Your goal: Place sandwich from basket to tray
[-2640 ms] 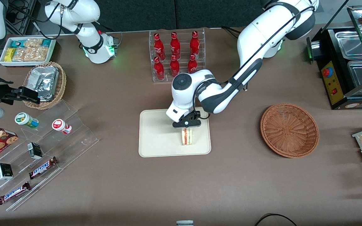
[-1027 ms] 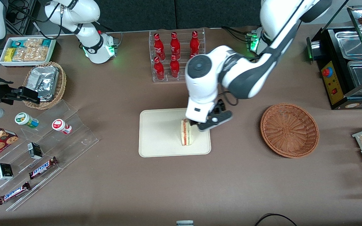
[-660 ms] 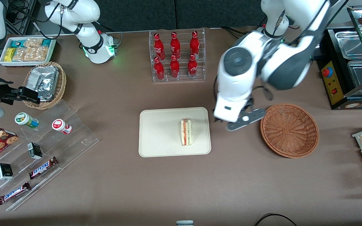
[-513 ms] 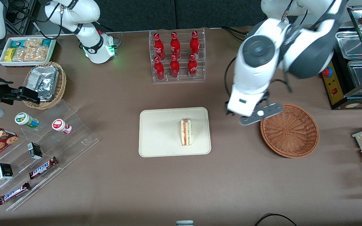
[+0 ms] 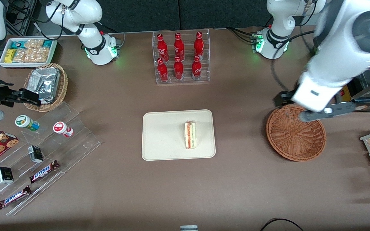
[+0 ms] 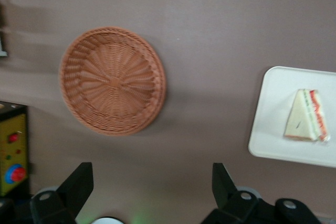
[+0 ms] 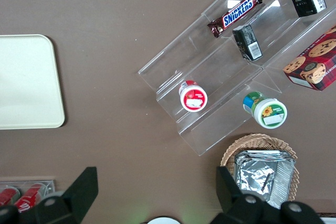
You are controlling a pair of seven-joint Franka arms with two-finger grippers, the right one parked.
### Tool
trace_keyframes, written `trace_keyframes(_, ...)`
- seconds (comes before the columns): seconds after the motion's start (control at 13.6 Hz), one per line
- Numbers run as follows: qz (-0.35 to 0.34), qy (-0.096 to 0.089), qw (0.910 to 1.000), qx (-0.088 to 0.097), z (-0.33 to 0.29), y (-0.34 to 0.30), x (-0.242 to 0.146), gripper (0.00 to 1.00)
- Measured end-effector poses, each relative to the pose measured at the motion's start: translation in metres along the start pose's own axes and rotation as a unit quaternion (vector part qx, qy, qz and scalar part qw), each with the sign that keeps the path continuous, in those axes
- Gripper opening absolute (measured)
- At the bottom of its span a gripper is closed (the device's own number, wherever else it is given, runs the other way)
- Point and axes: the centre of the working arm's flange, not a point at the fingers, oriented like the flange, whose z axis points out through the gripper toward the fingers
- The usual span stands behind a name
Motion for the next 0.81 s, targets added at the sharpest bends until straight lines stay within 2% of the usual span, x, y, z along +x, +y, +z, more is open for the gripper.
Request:
trace_keyframes(0.22, 0.029, -0.012, 0.9995, -0.002, -0.008, -0.044, 0.002, 1.0)
trace_keyframes(0.51, 0.037, -0.025, 0.9986, -0.029, -0.007, -0.104, 0.004, 1.0)
trace_keyframes(0.81, 0.042, -0.029, 0.9983, -0.027, -0.005, -0.116, -0.015, 1.0)
